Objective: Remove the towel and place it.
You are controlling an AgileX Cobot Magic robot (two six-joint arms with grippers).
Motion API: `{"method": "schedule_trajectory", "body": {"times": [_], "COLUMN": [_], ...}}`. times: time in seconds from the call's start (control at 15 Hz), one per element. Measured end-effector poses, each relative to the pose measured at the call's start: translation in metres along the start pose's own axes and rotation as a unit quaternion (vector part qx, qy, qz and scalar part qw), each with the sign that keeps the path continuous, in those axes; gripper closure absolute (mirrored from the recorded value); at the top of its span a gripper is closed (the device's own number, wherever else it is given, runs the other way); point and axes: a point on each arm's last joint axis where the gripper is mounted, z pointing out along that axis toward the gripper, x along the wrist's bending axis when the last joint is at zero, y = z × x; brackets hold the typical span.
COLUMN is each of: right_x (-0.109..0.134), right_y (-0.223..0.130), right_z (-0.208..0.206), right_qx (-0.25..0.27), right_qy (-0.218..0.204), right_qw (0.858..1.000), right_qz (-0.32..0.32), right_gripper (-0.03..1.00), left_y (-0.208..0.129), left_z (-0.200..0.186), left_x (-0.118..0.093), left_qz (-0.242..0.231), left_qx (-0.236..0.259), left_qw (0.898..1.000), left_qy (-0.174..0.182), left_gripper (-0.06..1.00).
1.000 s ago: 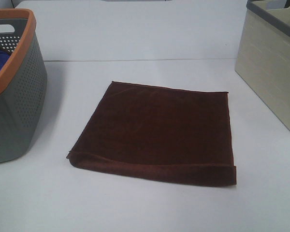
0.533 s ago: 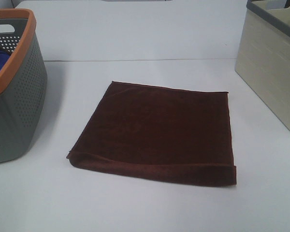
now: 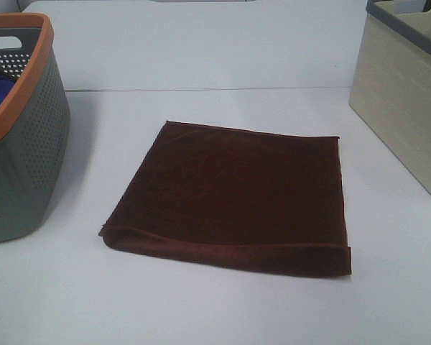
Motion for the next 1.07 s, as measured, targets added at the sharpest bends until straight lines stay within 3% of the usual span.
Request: {"method": "schedule_trajectory", "body": {"times": [1.07], "right_x": [0.0], "right_y": [0.0], "right_z": [0.0], "right_qx": [0.0], "right_qy": [0.0], "right_qw": [1.0], "right_qz": [0.0], "right_gripper": [0.21], "left_y": [0.0], "left_z": [-0.0001], "left_x": [-0.0012], "left_qz": [-0.004], "left_qx": [-0.001], "left_qw": [1.0], "left_qy": [-0.006], "left_gripper": [-0.05]}}
